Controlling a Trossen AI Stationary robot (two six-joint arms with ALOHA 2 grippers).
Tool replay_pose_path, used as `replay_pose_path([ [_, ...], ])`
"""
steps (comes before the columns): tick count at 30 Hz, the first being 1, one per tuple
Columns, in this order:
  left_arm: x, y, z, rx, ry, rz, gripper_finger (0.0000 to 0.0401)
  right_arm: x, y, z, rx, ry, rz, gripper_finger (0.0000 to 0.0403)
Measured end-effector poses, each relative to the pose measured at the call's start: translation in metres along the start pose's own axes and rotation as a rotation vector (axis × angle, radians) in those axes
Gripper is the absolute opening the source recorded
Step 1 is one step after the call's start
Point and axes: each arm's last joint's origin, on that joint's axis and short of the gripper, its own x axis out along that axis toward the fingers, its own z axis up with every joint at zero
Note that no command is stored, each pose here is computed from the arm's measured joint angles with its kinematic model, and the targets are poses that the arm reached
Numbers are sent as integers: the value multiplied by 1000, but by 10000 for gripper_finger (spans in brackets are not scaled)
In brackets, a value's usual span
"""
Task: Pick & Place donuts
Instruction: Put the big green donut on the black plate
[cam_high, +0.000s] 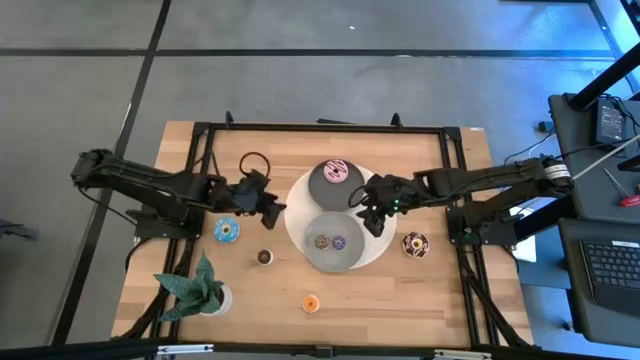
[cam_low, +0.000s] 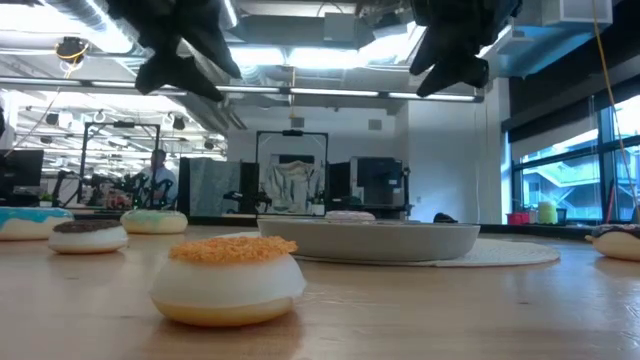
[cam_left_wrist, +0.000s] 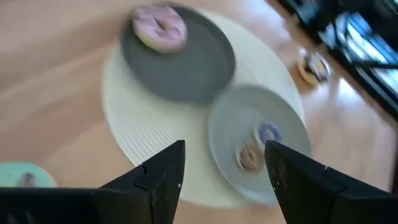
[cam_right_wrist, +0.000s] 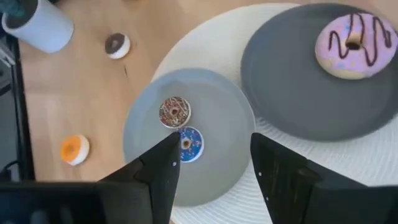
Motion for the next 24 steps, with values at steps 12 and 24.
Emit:
replay_pose_path([
  [12, 13, 59, 3, -172, 141, 505, 203, 10, -14, 6, 26, 9, -69, 196],
  [24, 63, 102, 2, -210, 387, 790, 182, 11, -33, 17, 78, -15, -114, 196],
])
